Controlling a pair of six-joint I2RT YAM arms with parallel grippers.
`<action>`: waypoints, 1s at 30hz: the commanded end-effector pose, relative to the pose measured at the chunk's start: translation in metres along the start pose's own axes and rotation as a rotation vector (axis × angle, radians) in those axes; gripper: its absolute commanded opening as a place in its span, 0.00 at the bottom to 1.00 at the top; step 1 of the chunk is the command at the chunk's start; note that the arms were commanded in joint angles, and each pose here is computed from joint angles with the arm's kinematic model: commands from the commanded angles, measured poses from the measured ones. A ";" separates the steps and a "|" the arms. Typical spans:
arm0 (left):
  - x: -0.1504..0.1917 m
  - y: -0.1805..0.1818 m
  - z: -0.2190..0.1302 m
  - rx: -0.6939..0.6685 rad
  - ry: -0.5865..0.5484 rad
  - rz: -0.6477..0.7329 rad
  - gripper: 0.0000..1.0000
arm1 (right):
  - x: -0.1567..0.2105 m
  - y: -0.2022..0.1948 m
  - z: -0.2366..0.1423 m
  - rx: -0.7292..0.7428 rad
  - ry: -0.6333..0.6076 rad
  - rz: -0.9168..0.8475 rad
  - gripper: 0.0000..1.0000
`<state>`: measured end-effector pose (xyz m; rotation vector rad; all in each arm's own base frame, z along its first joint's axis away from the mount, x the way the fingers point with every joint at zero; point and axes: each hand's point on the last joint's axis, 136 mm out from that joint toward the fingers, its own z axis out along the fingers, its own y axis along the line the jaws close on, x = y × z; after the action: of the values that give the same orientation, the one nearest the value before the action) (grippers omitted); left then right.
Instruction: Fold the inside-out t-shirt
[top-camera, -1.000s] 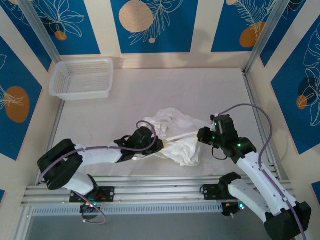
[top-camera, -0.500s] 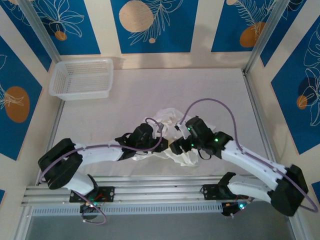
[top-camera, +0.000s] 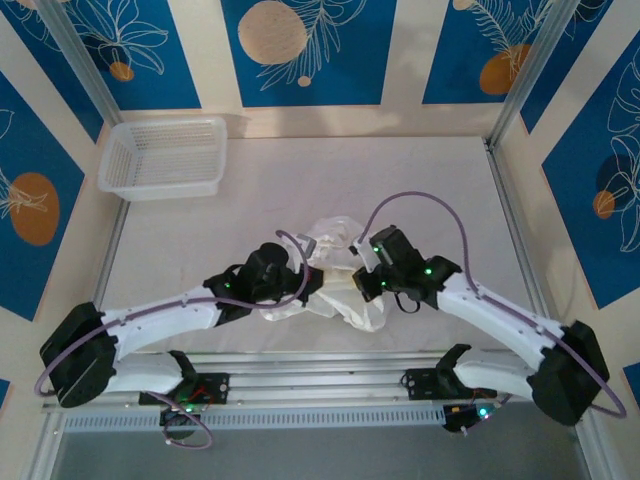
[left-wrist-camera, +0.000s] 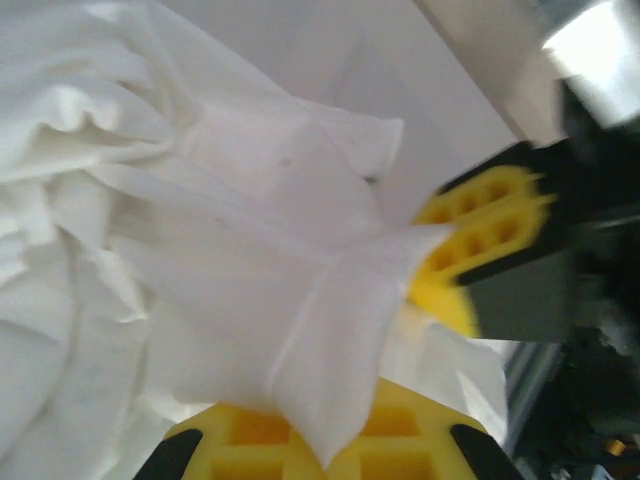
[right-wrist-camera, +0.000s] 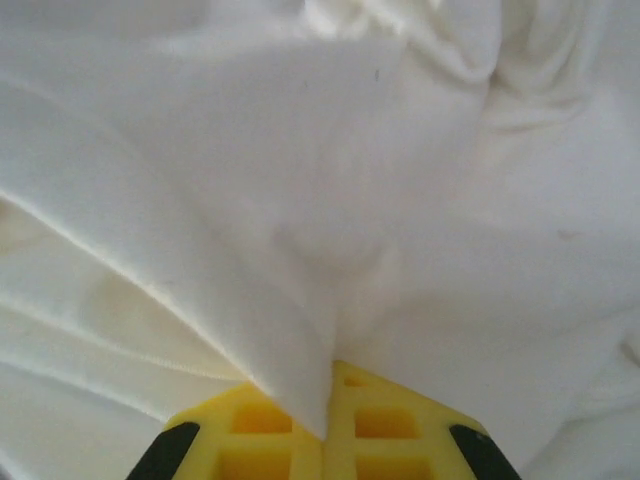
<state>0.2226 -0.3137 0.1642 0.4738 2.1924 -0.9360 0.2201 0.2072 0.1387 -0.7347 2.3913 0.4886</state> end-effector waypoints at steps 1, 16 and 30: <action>-0.010 0.043 -0.012 -0.204 -0.027 -0.013 0.00 | -0.034 0.018 -0.037 -0.112 -0.184 0.090 0.00; -0.043 0.008 -0.044 0.016 -0.098 0.283 0.48 | -0.069 0.065 -0.097 -0.468 -0.417 0.118 0.00; -0.053 -0.049 -0.029 0.184 0.016 0.569 0.67 | -0.069 0.082 -0.102 -0.550 -0.381 0.082 0.00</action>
<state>0.2231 -0.3191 0.2443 1.0696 1.8143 -0.7682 0.1812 0.2419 0.2553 -0.6452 2.0010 1.1865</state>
